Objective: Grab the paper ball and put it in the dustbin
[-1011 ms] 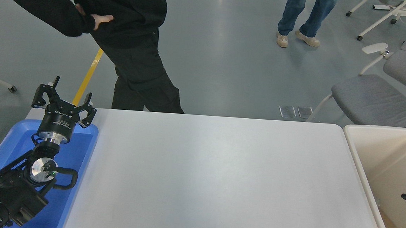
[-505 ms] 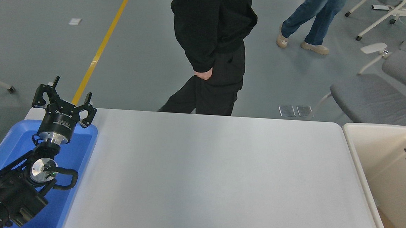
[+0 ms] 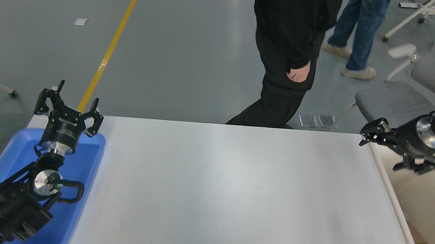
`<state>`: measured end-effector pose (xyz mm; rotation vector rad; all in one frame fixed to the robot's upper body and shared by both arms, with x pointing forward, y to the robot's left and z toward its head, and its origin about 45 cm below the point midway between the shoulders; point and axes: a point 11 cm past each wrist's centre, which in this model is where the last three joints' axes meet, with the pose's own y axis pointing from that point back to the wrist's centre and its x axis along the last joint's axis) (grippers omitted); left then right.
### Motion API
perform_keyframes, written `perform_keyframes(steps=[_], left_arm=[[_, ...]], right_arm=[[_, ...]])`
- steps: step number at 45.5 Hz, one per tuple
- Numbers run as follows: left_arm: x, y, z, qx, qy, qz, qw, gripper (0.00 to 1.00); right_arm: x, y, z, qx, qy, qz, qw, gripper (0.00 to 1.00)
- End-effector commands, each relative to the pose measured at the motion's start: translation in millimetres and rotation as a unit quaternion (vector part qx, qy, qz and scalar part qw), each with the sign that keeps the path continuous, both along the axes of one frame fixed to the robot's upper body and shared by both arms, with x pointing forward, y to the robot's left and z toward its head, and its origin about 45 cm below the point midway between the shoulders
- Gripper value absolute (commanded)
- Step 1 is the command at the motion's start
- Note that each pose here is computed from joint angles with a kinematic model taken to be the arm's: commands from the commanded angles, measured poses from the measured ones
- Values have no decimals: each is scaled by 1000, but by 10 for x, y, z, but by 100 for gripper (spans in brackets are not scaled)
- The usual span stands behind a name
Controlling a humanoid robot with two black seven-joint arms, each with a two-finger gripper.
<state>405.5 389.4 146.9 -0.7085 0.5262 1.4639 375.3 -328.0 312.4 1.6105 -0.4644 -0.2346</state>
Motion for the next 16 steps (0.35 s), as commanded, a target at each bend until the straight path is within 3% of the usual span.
perform_keyframes(steps=[1,16], left_arm=[[-1,2,0,0,0,0,1000,99],[-3,3,-4,0,1,0,1000,99]], right_arm=[[46,551,480,-16,5,90,996,100],[93,808,606,-47,-7,128,991,100]])
